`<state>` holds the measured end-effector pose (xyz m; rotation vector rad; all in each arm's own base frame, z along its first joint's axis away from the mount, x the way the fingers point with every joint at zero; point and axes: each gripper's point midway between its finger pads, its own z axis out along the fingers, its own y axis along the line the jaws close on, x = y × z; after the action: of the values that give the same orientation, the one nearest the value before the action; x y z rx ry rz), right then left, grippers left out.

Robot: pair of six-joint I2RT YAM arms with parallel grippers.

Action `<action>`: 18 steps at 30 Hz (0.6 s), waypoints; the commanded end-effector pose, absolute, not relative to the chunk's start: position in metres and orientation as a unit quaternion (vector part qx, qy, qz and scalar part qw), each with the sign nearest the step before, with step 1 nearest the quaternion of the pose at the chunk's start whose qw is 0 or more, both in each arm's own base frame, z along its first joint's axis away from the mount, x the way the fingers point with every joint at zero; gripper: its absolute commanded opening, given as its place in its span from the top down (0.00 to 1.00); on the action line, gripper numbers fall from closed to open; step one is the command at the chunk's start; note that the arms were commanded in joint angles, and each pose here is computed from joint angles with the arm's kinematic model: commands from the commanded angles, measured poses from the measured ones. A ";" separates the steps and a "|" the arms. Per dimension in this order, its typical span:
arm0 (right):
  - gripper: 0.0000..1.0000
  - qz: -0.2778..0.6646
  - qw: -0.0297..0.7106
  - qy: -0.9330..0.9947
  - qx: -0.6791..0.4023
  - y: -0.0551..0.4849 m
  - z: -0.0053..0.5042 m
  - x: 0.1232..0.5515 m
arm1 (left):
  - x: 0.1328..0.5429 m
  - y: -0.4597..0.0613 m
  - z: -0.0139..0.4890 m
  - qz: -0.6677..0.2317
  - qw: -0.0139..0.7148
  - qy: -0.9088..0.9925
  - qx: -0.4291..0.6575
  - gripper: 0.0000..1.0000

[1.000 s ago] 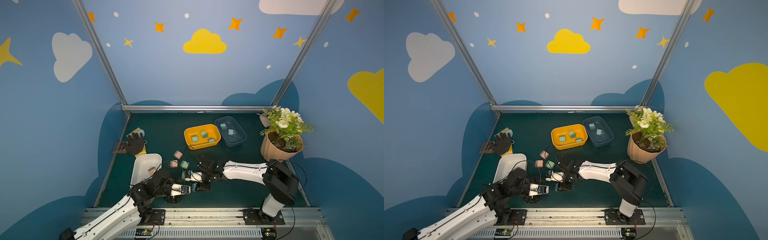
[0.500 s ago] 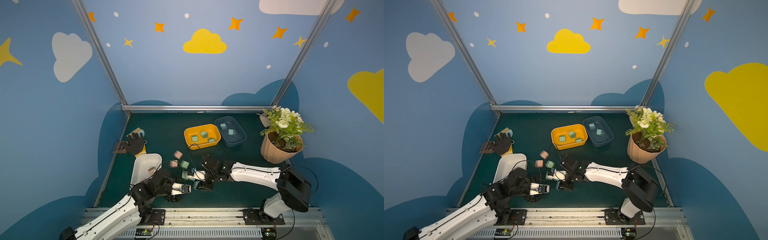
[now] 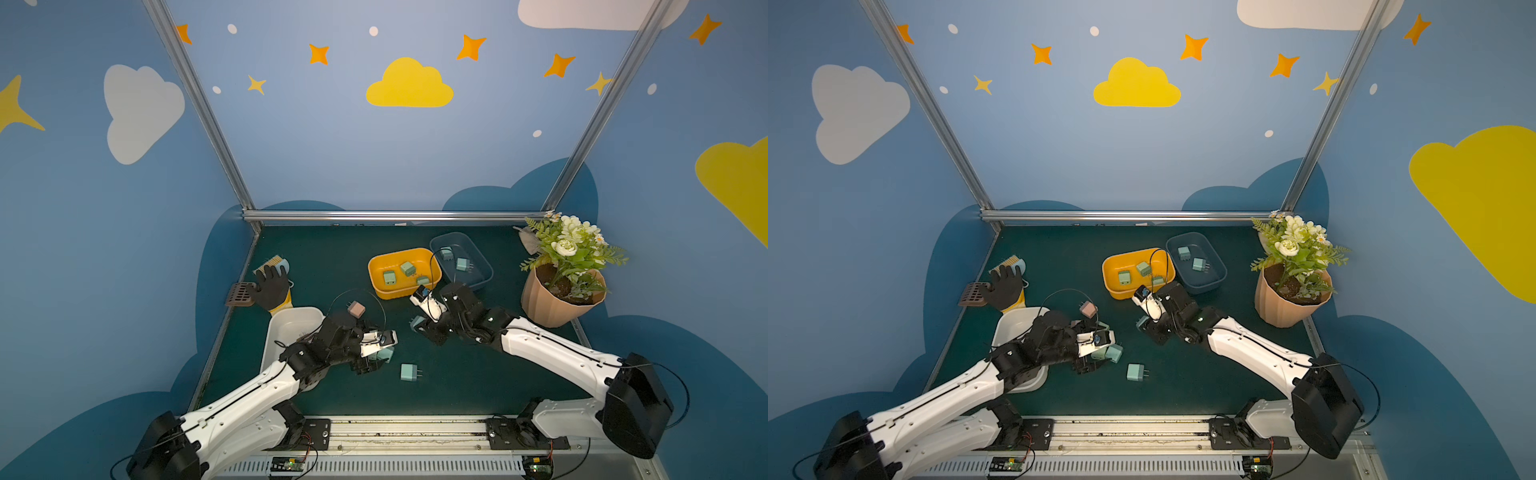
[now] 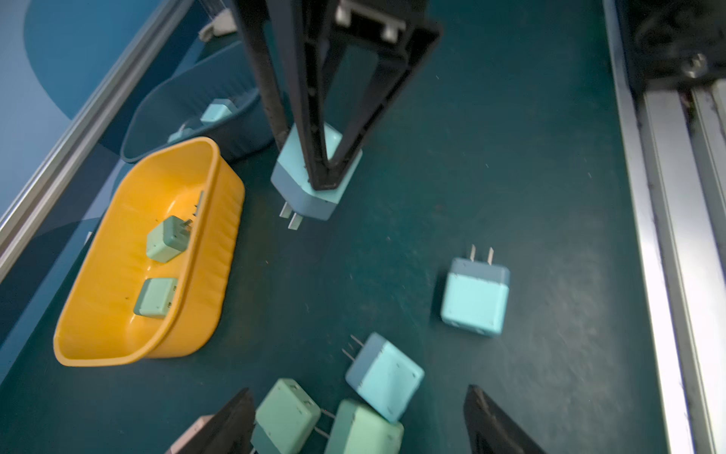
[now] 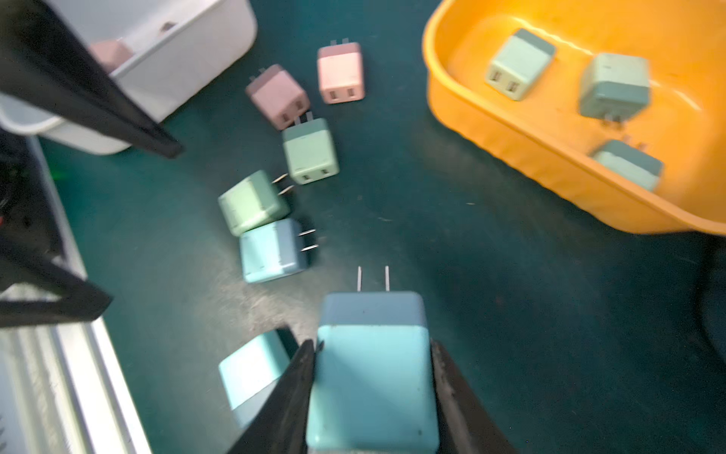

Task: Place the plugs by color into the storage box
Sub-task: Pick up the plug from the center of the board, then place the plug in the storage box.

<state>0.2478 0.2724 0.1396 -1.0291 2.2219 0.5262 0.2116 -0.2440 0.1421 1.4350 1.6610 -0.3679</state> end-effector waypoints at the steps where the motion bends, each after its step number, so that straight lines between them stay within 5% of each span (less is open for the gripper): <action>1: 0.90 0.175 0.357 0.856 -0.330 0.256 0.155 0.287 | 0.245 -0.268 0.170 -0.159 0.494 0.667 0.534 0.16; 6: 1.00 0.150 0.378 0.882 -0.239 0.228 0.144 0.352 | 0.302 -0.299 0.179 -0.142 0.523 0.679 0.495 0.16; 18: 1.00 0.165 0.345 0.917 -0.110 0.180 0.129 0.433 | 0.356 -0.364 0.180 -0.209 0.529 0.682 0.460 0.18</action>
<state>0.4219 0.1800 0.1149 -0.3462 2.4154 0.3510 0.3503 -0.3514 0.1628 1.1371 1.6775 -0.4352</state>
